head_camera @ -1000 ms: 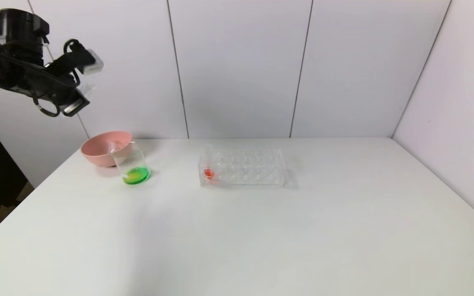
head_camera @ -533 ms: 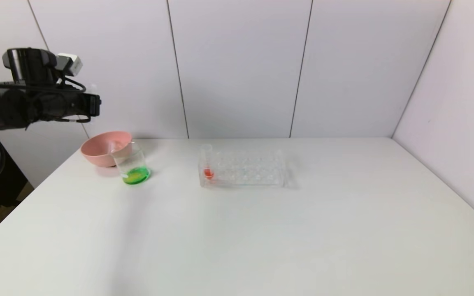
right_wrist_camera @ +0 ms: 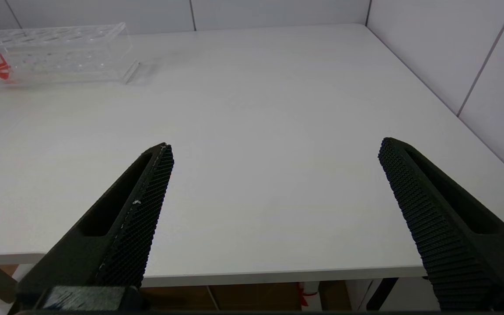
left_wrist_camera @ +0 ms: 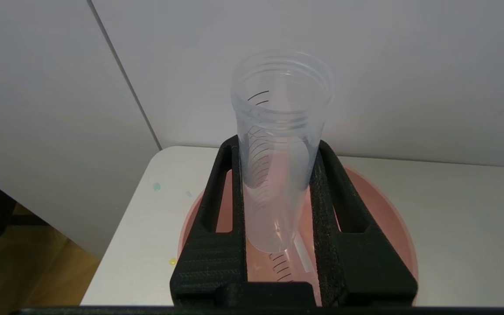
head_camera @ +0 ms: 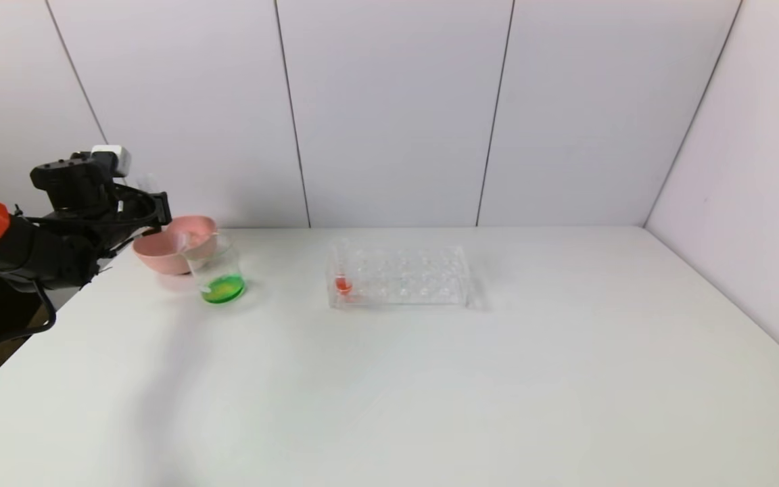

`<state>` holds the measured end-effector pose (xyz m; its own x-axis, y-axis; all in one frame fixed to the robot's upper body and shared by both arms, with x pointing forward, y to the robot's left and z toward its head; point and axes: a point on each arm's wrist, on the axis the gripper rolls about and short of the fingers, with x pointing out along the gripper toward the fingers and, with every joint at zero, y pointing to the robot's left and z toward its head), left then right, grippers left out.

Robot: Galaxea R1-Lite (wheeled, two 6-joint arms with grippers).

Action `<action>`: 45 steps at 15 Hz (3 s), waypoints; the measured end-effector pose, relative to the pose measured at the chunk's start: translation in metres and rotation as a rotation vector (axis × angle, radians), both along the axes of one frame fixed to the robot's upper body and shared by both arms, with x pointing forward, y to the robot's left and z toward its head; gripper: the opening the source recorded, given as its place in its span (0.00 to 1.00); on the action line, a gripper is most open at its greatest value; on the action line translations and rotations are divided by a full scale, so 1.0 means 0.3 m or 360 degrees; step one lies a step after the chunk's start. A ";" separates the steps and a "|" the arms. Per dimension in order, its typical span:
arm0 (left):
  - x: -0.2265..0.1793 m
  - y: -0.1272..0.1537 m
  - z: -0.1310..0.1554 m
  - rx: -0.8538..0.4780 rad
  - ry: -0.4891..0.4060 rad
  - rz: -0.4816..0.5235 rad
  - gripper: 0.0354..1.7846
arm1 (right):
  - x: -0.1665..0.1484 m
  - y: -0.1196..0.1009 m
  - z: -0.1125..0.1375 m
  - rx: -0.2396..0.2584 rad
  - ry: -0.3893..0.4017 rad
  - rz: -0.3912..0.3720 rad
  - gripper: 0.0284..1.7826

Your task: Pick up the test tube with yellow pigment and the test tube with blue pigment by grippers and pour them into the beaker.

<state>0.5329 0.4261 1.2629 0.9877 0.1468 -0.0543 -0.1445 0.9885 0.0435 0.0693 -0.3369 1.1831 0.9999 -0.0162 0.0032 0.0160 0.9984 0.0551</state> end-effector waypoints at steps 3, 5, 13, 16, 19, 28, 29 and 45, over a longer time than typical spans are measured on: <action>0.011 0.000 -0.037 -0.0006 0.0039 -0.0002 0.23 | 0.000 0.000 0.000 0.0000 0.0000 0.0000 0.96; 0.013 0.002 -0.045 -0.0009 0.0057 0.0000 0.25 | 0.000 0.000 0.000 0.0000 0.0000 0.0001 0.96; 0.040 -0.035 -0.024 -0.0016 0.0020 -0.0041 0.80 | 0.000 0.000 0.000 -0.0001 0.0001 0.0001 0.96; 0.034 -0.043 -0.002 -0.0018 -0.0016 -0.0047 0.96 | 0.000 0.000 0.000 0.0000 0.0000 0.0000 0.96; -0.028 -0.057 0.079 -0.0047 -0.0065 -0.0064 0.99 | 0.000 0.000 0.000 0.0000 0.0000 0.0001 0.96; -0.656 -0.190 0.525 -0.0296 -0.0458 -0.0637 0.99 | 0.000 0.000 0.000 -0.0001 0.0000 0.0001 0.96; -0.759 -0.210 0.555 -0.0296 -0.0496 -0.0717 0.99 | 0.000 0.000 0.000 -0.0001 0.0001 0.0000 0.96; -1.686 -0.334 0.209 -0.0060 -0.0451 -0.0834 0.99 | 0.000 0.000 0.000 0.0000 0.0000 0.0001 0.96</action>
<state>0.0271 0.3258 1.3254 0.9047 -0.3609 0.2265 0.3621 0.9314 0.0379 0.0693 -0.3368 1.1831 0.9999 -0.0157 0.0032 0.0155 0.9984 0.0551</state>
